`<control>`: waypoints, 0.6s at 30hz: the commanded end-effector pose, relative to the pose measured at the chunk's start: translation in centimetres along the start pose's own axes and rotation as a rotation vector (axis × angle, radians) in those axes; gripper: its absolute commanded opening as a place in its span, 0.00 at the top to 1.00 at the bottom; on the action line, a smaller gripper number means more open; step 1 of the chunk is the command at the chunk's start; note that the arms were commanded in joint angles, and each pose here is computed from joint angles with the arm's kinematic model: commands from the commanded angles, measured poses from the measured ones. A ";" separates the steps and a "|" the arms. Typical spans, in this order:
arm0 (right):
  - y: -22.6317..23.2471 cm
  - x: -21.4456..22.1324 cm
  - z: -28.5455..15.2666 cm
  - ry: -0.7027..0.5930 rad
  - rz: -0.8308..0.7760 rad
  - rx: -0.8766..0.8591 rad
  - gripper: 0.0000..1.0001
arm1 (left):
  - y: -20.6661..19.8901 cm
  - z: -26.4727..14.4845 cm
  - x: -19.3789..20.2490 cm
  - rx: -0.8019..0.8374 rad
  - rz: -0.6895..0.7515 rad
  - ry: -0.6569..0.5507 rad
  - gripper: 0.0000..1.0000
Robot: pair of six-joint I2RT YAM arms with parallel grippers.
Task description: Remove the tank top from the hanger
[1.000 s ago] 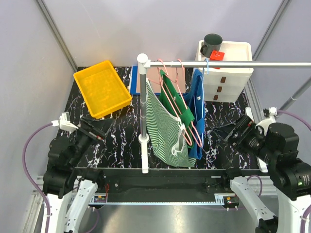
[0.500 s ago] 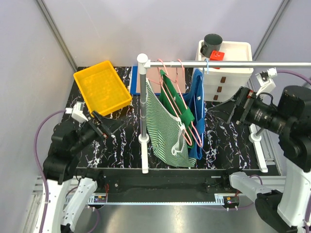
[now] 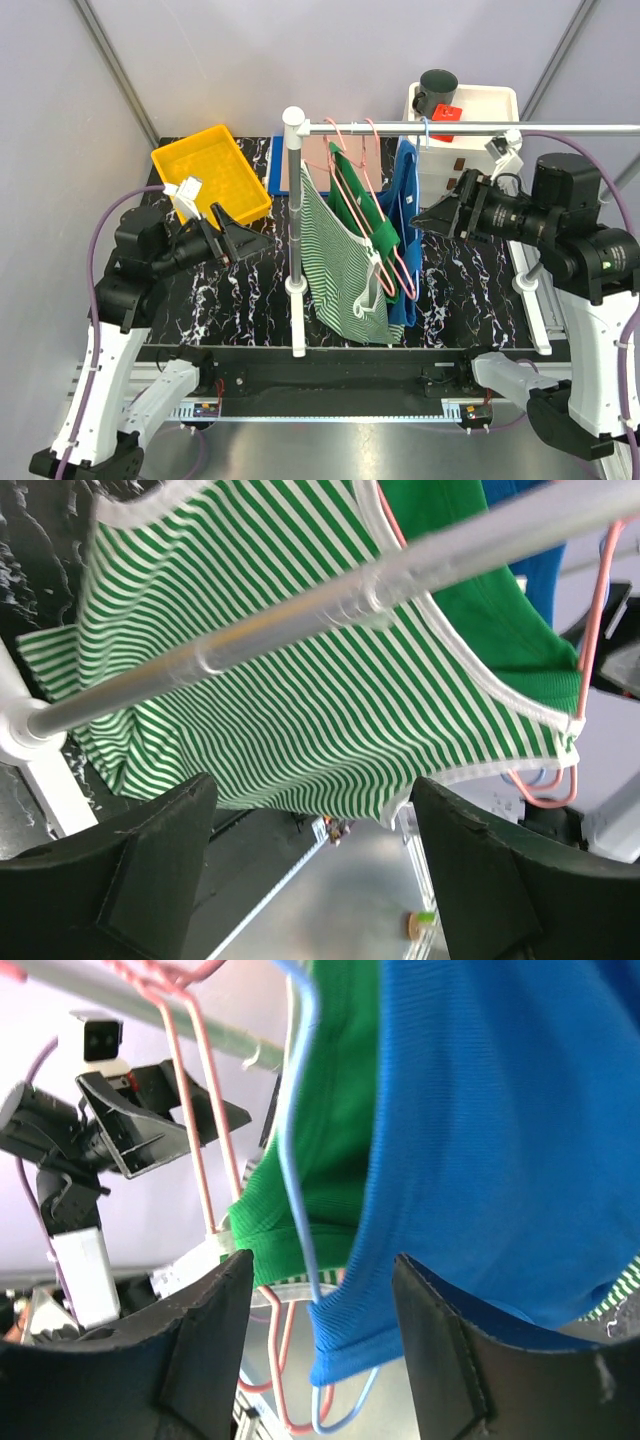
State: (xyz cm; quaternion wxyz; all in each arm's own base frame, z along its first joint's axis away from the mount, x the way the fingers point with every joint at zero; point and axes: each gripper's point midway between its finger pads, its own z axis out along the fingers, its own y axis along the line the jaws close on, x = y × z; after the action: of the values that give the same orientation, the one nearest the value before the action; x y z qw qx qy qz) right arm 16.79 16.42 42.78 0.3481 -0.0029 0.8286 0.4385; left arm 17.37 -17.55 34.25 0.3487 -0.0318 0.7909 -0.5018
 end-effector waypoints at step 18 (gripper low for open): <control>-0.9 -0.4 2.2 -0.140 -0.047 -0.020 0.87 | -11.6 -0.6 0.6 0.282 0.135 0.016 0.34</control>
State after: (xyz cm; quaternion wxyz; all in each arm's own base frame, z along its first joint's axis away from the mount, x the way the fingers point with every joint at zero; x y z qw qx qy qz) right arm 17.54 17.54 40.08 0.3761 -0.0123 0.8186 0.4339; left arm 13.24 -21.86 38.70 0.3409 0.0484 0.7632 -0.5469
